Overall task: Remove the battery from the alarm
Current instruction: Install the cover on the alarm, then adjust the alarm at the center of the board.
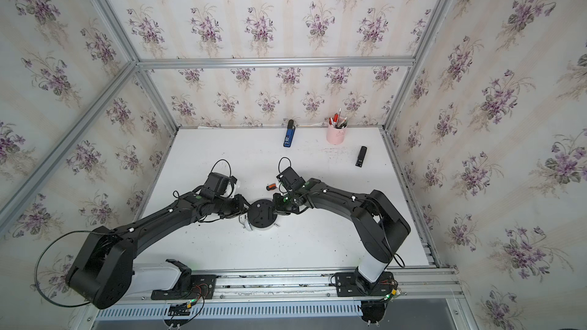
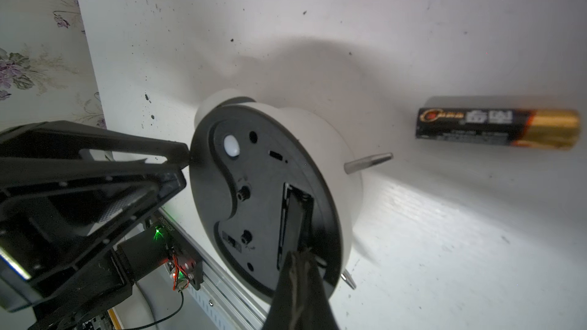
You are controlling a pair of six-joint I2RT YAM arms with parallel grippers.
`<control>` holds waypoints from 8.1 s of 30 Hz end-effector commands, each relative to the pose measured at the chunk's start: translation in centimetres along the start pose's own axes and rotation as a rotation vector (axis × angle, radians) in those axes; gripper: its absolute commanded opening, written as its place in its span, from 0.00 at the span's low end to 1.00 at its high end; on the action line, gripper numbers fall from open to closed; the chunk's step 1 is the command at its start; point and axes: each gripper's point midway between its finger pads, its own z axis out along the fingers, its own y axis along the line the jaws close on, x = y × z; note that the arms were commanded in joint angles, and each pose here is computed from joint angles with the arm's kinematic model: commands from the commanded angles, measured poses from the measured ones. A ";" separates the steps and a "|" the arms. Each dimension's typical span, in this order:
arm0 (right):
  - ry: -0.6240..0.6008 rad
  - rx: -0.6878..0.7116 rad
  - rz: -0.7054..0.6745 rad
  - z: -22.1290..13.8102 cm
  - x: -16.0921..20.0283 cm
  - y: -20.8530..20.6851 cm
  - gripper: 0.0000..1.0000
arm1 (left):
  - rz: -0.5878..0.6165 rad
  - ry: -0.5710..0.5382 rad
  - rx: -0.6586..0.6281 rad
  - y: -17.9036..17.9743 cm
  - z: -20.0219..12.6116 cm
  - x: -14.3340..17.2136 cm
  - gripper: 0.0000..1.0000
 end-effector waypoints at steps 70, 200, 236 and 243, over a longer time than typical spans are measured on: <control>-0.081 0.087 -0.008 -1.6 -1.6 -2.1 0.44 | 0.030 -0.002 -0.004 0.2 0.1 0.0 0.30; -0.160 -0.352 0.161 -4.8 -0.9 -8.9 0.86 | -0.057 -0.034 0.241 -2.2 2.0 1.1 0.54; -0.135 -0.286 0.161 -4.5 -0.6 -9.8 0.76 | -0.169 0.060 0.104 -0.7 7.2 0.9 0.06; -0.142 -0.285 0.157 -4.8 -0.9 -9.7 0.76 | -0.107 -0.013 0.157 -3.2 4.0 -0.4 0.00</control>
